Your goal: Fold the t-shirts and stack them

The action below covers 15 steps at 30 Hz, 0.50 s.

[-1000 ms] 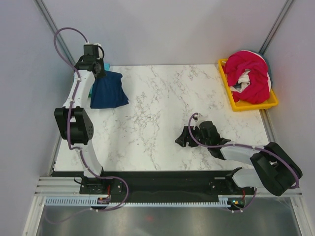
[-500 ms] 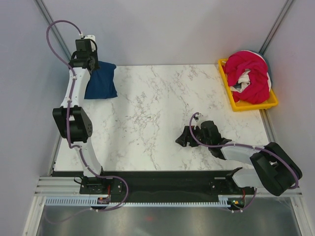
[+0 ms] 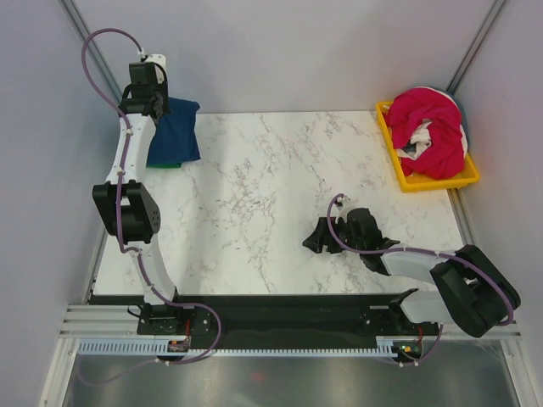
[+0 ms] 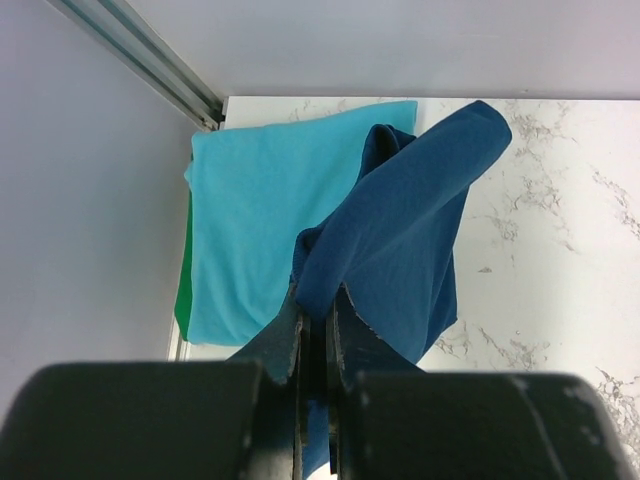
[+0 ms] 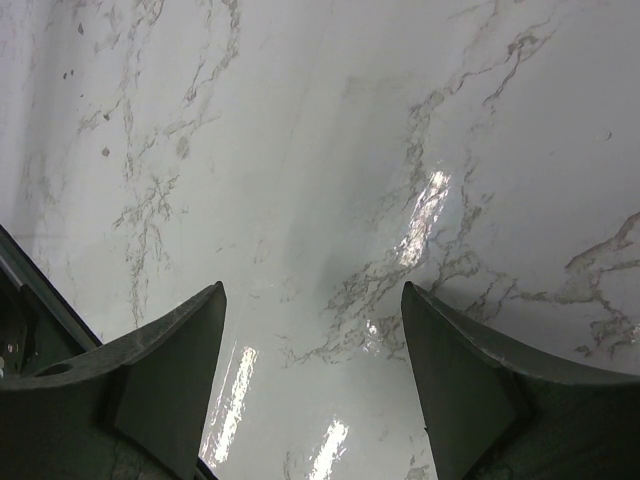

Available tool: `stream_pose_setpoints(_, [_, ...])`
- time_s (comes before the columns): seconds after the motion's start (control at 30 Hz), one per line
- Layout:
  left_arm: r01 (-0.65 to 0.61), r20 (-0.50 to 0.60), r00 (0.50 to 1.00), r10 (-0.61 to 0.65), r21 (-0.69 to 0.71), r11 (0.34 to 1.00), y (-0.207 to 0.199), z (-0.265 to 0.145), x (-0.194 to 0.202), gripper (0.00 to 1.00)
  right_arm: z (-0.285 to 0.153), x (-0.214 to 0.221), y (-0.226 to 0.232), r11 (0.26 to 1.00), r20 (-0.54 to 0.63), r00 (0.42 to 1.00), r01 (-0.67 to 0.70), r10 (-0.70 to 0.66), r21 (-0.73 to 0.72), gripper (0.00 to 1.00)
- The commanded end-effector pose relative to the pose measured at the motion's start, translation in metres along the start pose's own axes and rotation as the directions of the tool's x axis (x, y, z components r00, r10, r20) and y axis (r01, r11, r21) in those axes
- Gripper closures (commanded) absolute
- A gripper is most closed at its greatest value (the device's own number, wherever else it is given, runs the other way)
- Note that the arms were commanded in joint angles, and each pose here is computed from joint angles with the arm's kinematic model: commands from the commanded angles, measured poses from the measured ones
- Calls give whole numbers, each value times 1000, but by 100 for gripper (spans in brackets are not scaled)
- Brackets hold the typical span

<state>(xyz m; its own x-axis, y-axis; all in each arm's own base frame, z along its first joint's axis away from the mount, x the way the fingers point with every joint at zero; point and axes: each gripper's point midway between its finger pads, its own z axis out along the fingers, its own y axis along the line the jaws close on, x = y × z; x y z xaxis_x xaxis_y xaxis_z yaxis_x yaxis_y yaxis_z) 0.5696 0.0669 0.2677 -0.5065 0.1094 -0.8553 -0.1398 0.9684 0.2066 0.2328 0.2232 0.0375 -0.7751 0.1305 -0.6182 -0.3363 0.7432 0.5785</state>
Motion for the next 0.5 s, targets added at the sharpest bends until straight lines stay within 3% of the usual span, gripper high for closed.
stream_pose_setpoints(0.0, [-24,153,988,30,-44,999,19,-20,-52,98,1,2,1,1000,-4,1000,-1,1,-17,21])
stream_pose_setpoints(0.47, [-30,193,981,38,-43,999,30,-23,-66,98,2,4,1,1000,-13,1000,-6,5,-22,21])
